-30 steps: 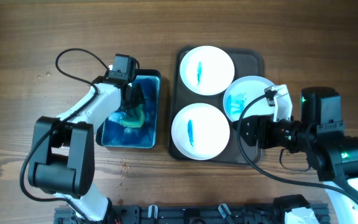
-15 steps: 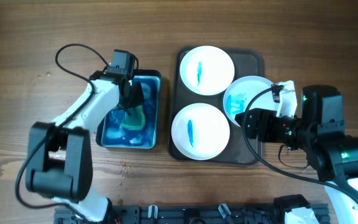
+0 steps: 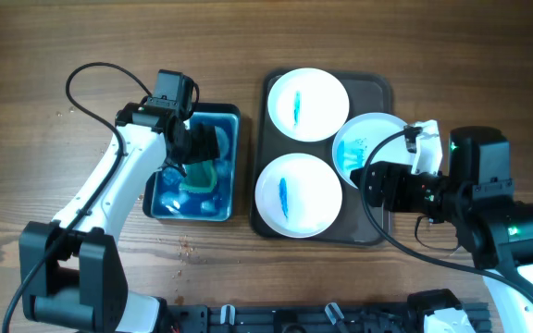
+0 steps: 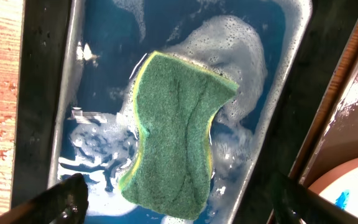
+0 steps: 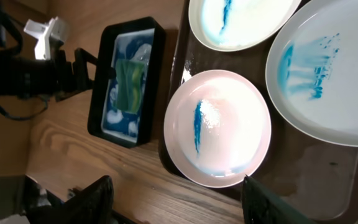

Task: Clean dirty plates on tray and stack at the side
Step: 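Grip the lower-left plate rim with the right gripper and lift it, then scrub the held plate with the sponge in the left gripper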

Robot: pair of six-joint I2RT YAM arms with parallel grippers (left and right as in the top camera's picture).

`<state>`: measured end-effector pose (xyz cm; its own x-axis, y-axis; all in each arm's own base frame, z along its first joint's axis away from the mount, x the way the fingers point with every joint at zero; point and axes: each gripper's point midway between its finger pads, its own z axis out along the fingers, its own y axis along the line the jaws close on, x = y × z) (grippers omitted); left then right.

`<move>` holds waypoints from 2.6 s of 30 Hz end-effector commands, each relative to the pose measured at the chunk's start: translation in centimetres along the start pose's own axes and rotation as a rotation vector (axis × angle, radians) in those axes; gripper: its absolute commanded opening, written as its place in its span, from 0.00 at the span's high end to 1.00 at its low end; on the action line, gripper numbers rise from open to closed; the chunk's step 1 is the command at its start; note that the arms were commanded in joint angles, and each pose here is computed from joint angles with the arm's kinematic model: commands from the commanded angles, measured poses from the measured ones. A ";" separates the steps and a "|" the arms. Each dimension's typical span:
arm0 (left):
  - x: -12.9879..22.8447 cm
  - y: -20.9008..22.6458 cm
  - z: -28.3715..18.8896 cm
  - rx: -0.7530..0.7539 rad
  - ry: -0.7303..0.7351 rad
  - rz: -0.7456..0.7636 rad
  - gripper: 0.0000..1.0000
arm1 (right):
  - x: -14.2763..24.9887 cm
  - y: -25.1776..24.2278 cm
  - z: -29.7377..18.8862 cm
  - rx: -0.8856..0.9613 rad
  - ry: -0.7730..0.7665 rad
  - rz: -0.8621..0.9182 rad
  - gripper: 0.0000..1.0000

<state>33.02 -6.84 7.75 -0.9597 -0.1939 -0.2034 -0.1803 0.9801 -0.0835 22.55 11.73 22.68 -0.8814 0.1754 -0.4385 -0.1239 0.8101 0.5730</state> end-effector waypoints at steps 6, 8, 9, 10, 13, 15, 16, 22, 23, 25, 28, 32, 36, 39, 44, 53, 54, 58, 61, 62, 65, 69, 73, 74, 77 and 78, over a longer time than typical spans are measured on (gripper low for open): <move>1.4 0.3 2.2 0.004 0.020 -0.044 0.28 | 0.7 -0.8 0.3 0.039 0.045 -0.088 0.34; 1.9 0.5 3.6 0.001 0.028 -0.044 0.31 | 1.0 -1.2 0.5 0.050 0.067 -0.078 0.33; 2.4 0.6 4.4 -0.002 0.039 -0.044 0.34 | 1.3 -1.5 0.7 0.060 0.087 -0.072 0.33; 2.8 0.8 5.1 -0.003 0.048 -0.044 0.35 | 1.5 -1.6 0.9 0.062 0.103 -0.079 0.33; 4.0 1.0 6.9 -0.002 0.073 -0.044 0.44 | 2.1 -2.1 1.4 0.074 0.150 -0.081 0.34; 4.2 1.2 7.7 -0.010 0.078 -0.041 0.75 | 2.4 -2.4 1.7 0.081 0.176 -0.069 0.34; 4.1 1.2 7.9 -0.010 0.078 -0.041 0.89 | 2.4 -2.5 1.8 0.083 0.182 -0.067 0.35; 3.0 0.9 7.2 -0.004 0.047 -0.041 0.96 | 3.5 -5.2 3.2 0.185 0.241 -0.009 0.47; 2.7 0.8 6.9 -0.003 0.045 -0.041 0.96 | 4.0 -6.2 3.6 0.220 0.256 0.022 0.49; 1.8 0.4 5.6 0.005 0.028 -0.042 0.96 | 5.6 -7.8 5.2 0.239 0.308 0.057 0.51; 0.9 0.0 3.6 0.015 0.006 -0.041 0.96 | 6.8 -8.4 7.5 0.221 0.350 0.045 0.51; 0.1 -0.4 0.7 0.032 -0.021 -0.041 0.96 | 7.7 -8.5 10.6 0.222 0.392 0.005 0.52; 0.2 -1.1 -1.8 0.085 -0.035 -0.038 0.96 | 7.7 -10.8 13.3 0.387 0.387 0.019 0.53; 0.7 -1.9 -3.5 0.143 -0.041 -0.035 0.96 | 7.7 -11.9 15.3 0.435 0.386 0.006 0.60; 2.0 -3.7 -5.9 0.273 -0.021 -0.024 0.96 | 7.7 -14.2 16.9 0.523 0.375 0.037 0.75; 4.9 -7.7 -6.1 0.367 0.067 0.068 0.96 | 6.8 -14.7 17.7 0.556 0.305 0.120 0.96; 5.5 -8.6 -5.8 0.372 0.082 0.075 0.96 | 6.8 -14.7 17.7 0.560 0.298 0.146 0.96; 7.4 -12.5 -4.2 0.400 0.116 0.113 0.96 | 6.9 -14.7 17.7 0.567 0.292 0.176 0.96; 9.1 -14.9 -2.5 0.402 0.154 0.138 0.96 | 7.1 -14.8 17.6 0.572 0.298 0.184 0.96; 9.7 -15.6 -1.8 0.397 0.174 0.142 0.96 | 7.2 -14.8 17.5 0.576 0.302 0.188 0.95; 11.6 -17.4 1.2 0.366 0.238 0.121 0.96 | 7.3 -14.9 17.4 0.581 0.304 0.203 0.96; 13.0 -18.8 4.7 0.339 0.283 0.104 0.96 | 7.3 -14.9 17.4 0.582 0.305 0.203 0.96; 12.8 -18.0 7.5 0.257 0.254 0.110 0.96 | 7.4 -14.8 17.4 0.579 0.308 0.204 0.96; 12.3 -17.0 8.1 0.202 0.221 0.106 0.96 | 7.4 -14.8 17.4 0.579 0.308 0.205 0.95; 9.6 -12.8 8.9 -0.020 0.074 0.101 0.96 | 7.4 -14.8 17.4 0.580 0.309 0.205 0.96; 8.7 -11.4 8.9 -0.090 0.032 0.111 0.96 | 7.4 -14.8 17.4 0.579 0.309 0.205 0.96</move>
<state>25.58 -27.27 0.38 -0.9999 -0.0156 0.0061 -0.0167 0.9461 -0.3234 26.22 12.49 0.06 -0.9692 0.2275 -0.0944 0.2030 0.9549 0.2166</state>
